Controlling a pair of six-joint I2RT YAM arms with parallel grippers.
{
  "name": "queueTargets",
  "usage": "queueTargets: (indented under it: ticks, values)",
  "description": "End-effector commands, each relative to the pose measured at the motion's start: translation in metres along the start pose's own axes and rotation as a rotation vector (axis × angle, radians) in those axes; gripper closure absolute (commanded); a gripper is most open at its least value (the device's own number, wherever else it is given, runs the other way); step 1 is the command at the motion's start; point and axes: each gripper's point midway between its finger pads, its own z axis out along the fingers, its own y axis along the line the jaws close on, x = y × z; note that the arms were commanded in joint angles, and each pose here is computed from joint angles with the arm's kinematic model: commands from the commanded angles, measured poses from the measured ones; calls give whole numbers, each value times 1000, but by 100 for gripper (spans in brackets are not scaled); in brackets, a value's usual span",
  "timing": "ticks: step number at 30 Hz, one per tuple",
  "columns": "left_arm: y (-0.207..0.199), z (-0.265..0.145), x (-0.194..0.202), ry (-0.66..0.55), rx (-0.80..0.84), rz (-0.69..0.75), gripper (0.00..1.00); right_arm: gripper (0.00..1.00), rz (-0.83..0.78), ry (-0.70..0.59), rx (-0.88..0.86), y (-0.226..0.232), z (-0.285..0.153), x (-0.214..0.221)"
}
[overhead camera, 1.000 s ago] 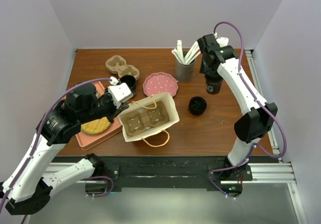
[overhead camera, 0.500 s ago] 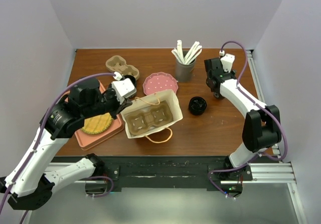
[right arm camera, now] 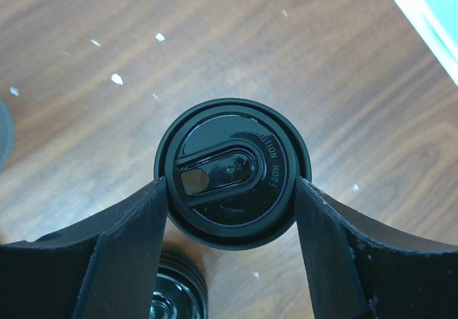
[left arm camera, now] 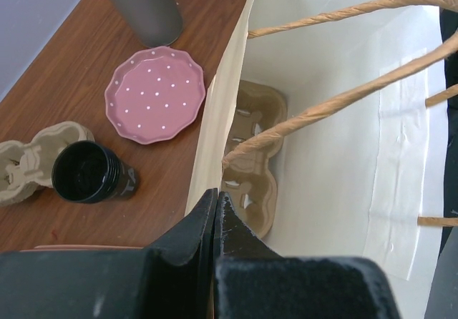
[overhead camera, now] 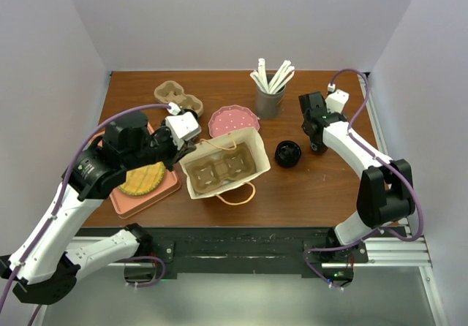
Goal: Pack the takeout coffee
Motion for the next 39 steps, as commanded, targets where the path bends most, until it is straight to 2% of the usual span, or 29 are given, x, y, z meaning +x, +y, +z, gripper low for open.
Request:
queueTargets:
  ticks: [1,4,5,8,18,23,32,39]
  values:
    - [-2,1,-15,-76,6,8,100,26,57,24,59,-14,-7,4]
    - [-2,-1,-17,-87,3,9,100,18,32,60,78,-20,-11,9]
    - [-1,-1,-18,-92,3,13,100,10,34,67,79,-20,-13,8]
    - [-2,0,-16,-95,4,13,100,2,-14,120,103,-26,-17,15]
    - [-4,-2,-14,-111,6,12,100,1,-124,228,108,-28,-30,18]
    - [-4,-5,-15,-116,0,18,100,5,-142,258,98,-26,-30,20]
    - [-4,-6,-15,-110,0,19,100,7,-109,285,55,-30,-22,11]
    - [-3,-3,-16,-111,4,22,100,4,-101,294,-2,-25,-22,7]
